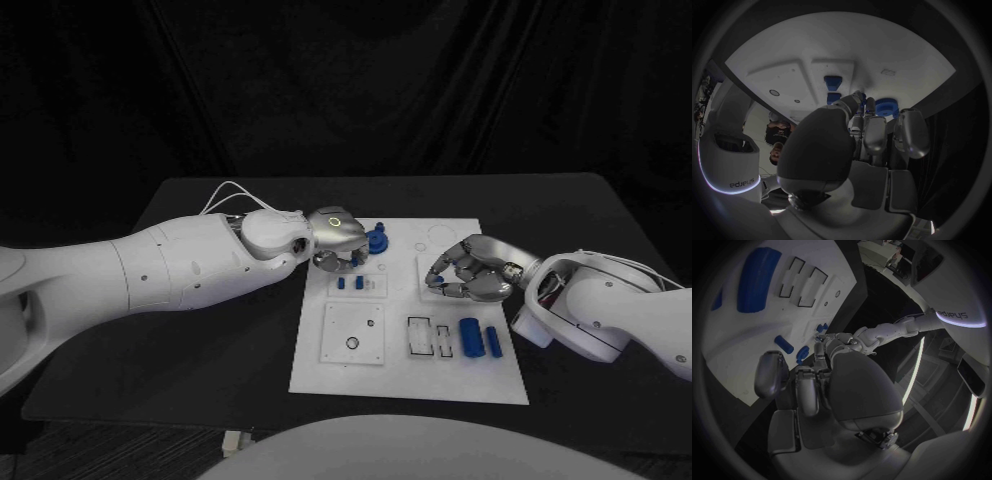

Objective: Assemble the parts on the task board

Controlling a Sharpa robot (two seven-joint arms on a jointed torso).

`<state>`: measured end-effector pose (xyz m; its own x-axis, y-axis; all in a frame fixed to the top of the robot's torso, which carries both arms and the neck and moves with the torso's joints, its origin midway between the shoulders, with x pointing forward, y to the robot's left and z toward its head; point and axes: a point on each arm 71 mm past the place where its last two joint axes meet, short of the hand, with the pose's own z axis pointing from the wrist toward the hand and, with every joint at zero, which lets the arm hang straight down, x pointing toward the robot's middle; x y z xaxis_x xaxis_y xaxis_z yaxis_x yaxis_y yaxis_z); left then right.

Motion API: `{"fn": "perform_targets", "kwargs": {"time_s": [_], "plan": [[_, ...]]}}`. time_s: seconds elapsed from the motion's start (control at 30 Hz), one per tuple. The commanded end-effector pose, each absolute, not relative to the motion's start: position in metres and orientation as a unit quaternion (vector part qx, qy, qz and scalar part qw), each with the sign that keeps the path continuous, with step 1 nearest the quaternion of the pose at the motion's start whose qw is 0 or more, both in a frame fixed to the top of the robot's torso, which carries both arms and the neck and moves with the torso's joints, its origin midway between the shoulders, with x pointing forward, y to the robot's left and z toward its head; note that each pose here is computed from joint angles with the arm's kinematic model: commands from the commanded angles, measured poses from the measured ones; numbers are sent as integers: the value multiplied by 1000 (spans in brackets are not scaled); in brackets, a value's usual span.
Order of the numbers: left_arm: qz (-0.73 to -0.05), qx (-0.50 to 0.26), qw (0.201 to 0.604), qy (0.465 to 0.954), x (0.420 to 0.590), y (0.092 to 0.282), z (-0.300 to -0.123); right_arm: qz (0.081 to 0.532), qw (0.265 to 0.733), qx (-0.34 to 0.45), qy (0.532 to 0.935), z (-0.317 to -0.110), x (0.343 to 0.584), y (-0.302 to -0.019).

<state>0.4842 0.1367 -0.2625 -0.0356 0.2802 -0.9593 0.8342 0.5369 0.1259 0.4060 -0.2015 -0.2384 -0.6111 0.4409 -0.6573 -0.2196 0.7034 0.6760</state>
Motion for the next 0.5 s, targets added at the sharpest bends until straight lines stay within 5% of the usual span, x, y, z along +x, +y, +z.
{"fn": "perform_targets", "kwargs": {"time_s": [0.03, 0.5], "plan": [[-246, 414, 552, 681, 484, 137, -265, 375, 431, 68, 818, -240, 405, -201], [-244, 415, 548, 684, 484, 137, -266, 374, 430, 68, 819, -240, 405, -202]]}}
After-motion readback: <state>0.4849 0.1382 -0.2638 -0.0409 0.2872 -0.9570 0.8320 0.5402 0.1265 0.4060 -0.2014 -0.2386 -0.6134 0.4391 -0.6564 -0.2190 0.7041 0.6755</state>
